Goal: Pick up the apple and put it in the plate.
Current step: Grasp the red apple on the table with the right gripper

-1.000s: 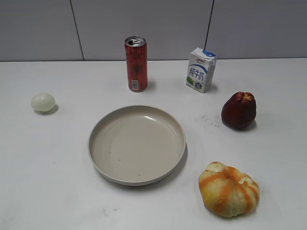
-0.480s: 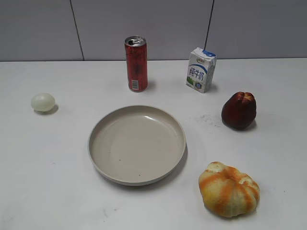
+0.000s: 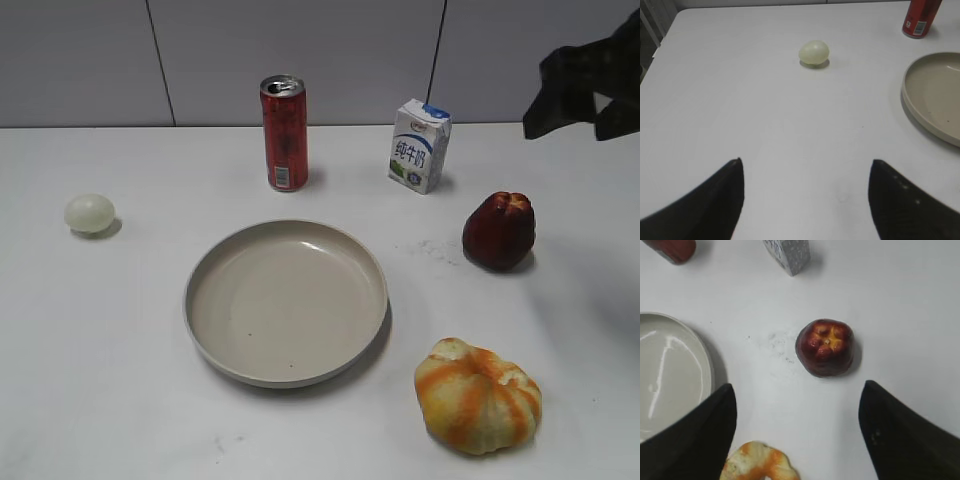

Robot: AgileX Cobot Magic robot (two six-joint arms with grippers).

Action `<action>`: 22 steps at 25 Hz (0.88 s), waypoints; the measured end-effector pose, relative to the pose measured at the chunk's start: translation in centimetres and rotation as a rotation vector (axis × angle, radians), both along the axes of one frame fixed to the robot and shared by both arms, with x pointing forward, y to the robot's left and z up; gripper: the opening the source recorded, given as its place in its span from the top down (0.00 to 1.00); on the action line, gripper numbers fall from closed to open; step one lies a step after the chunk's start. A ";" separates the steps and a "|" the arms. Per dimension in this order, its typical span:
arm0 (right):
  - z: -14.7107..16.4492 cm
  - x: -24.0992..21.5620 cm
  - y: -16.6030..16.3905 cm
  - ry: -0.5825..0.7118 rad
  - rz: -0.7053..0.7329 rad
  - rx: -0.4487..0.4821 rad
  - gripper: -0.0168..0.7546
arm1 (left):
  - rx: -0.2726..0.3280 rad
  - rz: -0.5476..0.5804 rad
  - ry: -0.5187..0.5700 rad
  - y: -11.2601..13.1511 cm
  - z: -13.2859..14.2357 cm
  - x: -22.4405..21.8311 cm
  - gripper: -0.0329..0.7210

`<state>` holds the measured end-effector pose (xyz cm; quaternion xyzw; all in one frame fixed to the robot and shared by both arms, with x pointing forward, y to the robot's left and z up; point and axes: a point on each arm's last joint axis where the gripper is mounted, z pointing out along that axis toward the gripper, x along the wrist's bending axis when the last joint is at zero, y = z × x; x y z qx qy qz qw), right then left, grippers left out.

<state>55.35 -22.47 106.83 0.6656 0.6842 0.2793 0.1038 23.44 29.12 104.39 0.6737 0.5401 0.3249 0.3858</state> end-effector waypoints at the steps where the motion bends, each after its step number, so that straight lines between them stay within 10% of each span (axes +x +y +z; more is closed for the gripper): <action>1: -1.0 1.2 0.3 0.047 -0.004 -0.003 0.24 | 0.000 0.000 0.000 0.0 0.0 0.0 0.18; 22: -13.7 10.7 1.4 0.474 -0.094 -0.119 0.23 | 0.000 0.000 0.000 0.0 0.0 0.0 0.18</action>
